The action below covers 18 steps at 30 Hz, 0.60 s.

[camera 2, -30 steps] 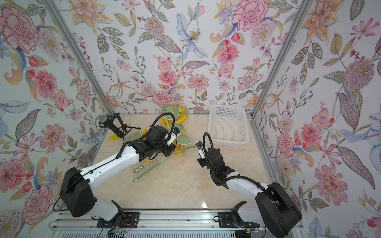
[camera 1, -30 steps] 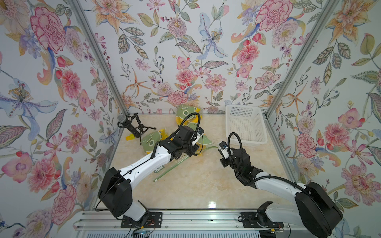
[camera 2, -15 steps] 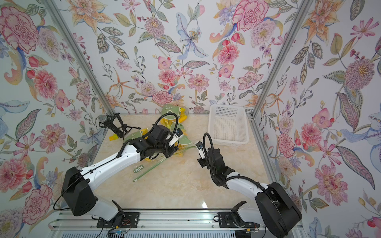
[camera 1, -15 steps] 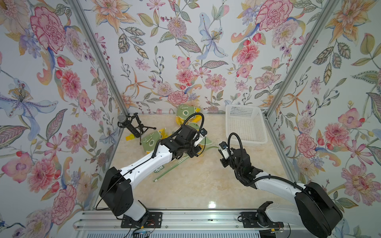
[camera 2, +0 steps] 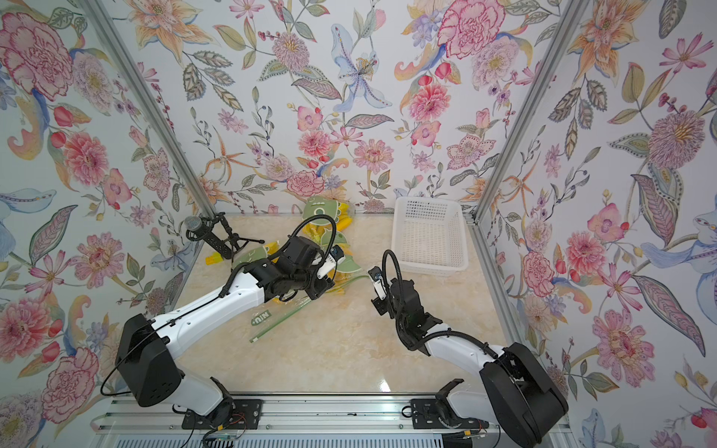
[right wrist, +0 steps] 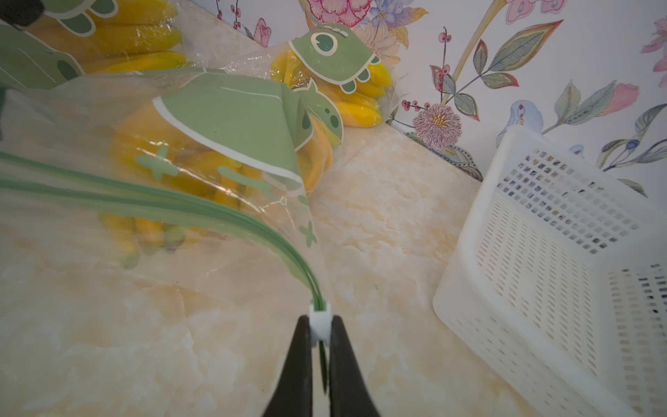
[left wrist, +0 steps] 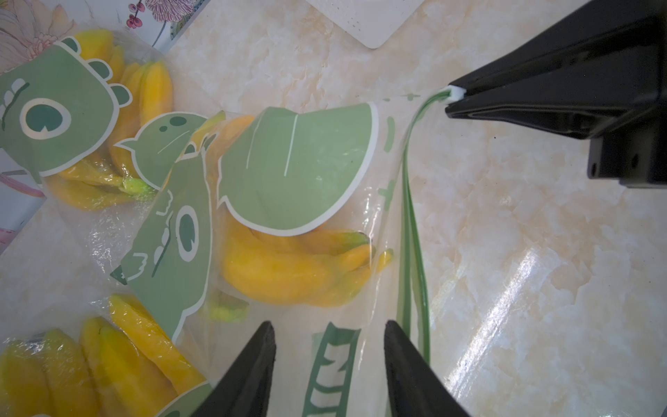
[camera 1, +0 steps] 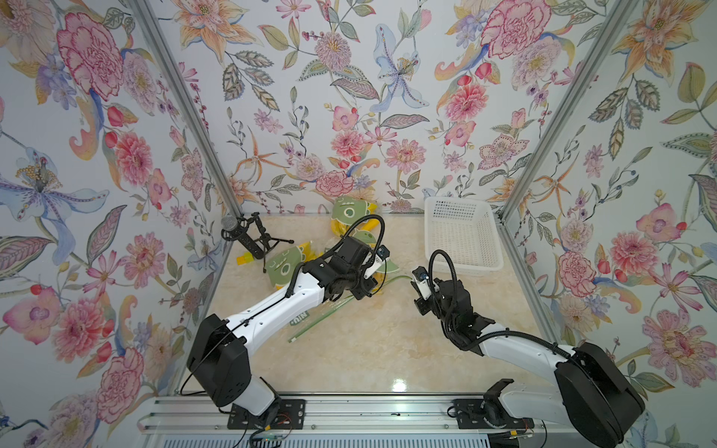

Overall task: Open the zip-top bag and take out the banana
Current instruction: Open the zipper of the food storage bag at the center of the board.

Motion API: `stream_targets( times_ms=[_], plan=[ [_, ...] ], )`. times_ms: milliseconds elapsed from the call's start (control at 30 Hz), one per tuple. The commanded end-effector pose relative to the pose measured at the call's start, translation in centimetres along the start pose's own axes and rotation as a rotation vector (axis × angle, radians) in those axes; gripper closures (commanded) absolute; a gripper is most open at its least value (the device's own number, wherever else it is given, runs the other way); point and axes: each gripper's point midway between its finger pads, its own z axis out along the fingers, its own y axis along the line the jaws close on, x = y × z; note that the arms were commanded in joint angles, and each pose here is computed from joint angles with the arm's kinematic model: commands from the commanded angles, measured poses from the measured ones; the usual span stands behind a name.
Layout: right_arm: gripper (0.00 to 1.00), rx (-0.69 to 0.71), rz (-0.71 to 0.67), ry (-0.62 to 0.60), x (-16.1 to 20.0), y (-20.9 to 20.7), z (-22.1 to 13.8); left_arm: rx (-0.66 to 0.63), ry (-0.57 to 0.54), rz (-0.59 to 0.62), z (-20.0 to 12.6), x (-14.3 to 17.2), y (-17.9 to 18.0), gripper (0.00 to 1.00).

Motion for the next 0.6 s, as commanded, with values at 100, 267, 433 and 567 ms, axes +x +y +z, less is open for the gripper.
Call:
stream_targets(
  times_ms=[100, 267, 433, 567],
  plan=[
    [0.97, 0.018, -0.013, -0.017, -0.5, -0.2, 0.1, 0.047, -0.035, 0.032, -1.6, -0.6, -1.6, 0.45],
    [0.97, 0.018, -0.018, -0.016, -0.5, -0.1, 0.1, 0.039, 0.023, 0.034, -0.4, 0.7, -1.5, 0.46],
    [0.97, 0.021, -0.020, -0.014, -0.5, -0.1, 0.1, 0.025, 0.056, 0.033, 0.3, 1.6, -1.4, 0.52],
    [0.97, 0.022, -0.023, -0.011, -0.4, -0.1, 0.1, 0.028, 0.082, 0.033, 0.9, 2.1, -1.5, 0.60]
  ],
)
